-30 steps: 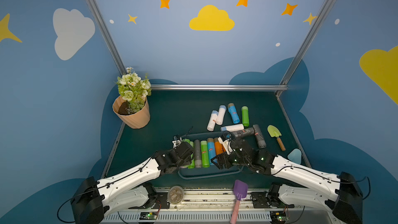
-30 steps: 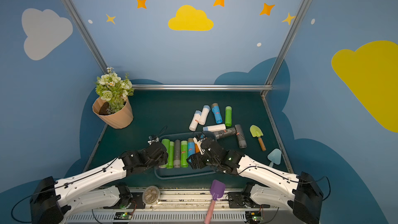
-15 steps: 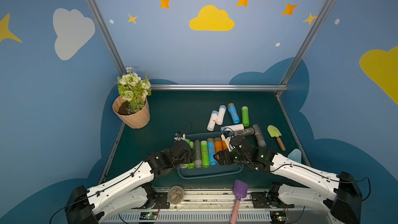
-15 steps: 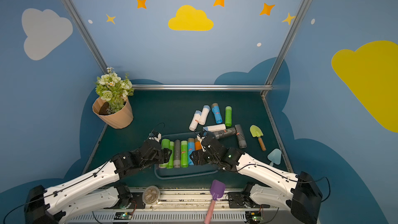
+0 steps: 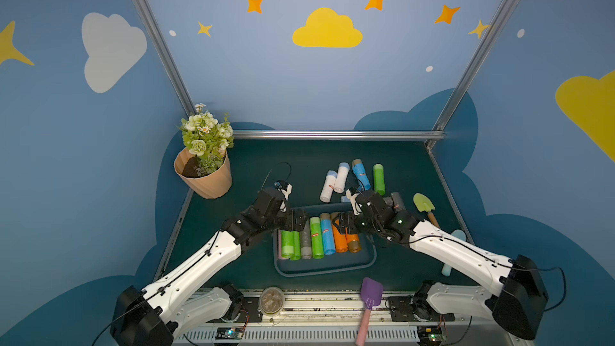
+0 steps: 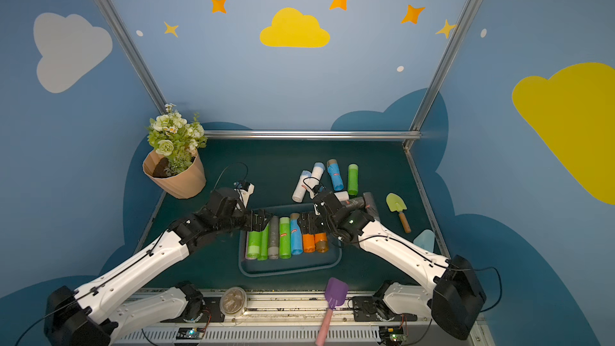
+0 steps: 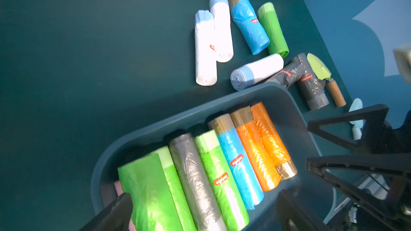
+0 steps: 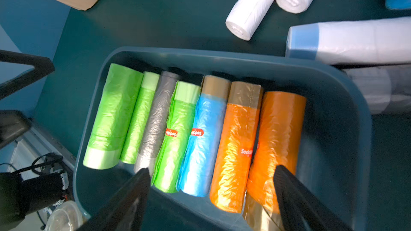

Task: Put the roll of trash bags into the storage box
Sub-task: Pick up the roll of trash bags from the center of the board.

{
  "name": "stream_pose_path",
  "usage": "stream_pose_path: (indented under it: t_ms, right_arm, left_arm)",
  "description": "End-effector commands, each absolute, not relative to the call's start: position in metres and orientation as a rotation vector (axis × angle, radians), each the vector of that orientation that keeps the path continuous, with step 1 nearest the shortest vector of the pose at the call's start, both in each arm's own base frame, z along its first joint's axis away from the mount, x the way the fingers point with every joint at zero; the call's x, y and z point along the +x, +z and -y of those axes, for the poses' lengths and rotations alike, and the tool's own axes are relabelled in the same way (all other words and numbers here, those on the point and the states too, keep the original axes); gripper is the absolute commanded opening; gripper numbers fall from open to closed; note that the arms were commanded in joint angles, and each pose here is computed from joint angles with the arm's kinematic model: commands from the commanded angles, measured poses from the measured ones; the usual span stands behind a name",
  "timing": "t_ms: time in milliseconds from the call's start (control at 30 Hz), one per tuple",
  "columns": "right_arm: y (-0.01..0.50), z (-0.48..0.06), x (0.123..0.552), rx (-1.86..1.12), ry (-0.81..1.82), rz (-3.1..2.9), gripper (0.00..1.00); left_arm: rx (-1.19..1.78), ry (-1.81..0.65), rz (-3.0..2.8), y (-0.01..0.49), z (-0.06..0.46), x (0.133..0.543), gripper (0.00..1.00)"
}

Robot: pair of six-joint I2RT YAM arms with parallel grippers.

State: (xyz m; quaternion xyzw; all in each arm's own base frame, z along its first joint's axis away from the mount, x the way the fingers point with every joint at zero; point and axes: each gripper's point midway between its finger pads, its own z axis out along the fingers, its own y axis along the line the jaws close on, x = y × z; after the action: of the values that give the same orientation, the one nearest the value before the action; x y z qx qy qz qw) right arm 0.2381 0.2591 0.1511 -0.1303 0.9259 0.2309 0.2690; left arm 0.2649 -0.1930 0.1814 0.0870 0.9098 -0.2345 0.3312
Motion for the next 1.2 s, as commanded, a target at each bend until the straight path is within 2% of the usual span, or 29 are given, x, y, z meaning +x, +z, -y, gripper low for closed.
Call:
stream_pose_path:
  t_ms: [0, 300, 733, 1167]
  right_arm:
    - [0.155, -0.256, 0.258, -0.325, 0.551, -2.505, 0.83]
    - [0.159, -0.259, 0.315, -0.220, 0.388, -2.549, 0.79]
    - [0.131, -0.293, 0.398, -0.169, 0.297, -2.599, 0.65]
    - [0.079, -0.305, 0.434, -0.071, 0.168, -2.693, 0.55]
  left_arm:
    - [0.303, -0.748, -2.340, 0.202, 0.202, 0.274, 1.00]
    - [0.231, -0.857, -2.388, 0.229, 0.192, 0.294, 1.00]
    - [0.190, -0.952, -2.349, 0.221, 0.193, 0.297, 1.00]
    - [0.140, -0.959, -2.325, 0.222, 0.188, 0.299, 1.00]
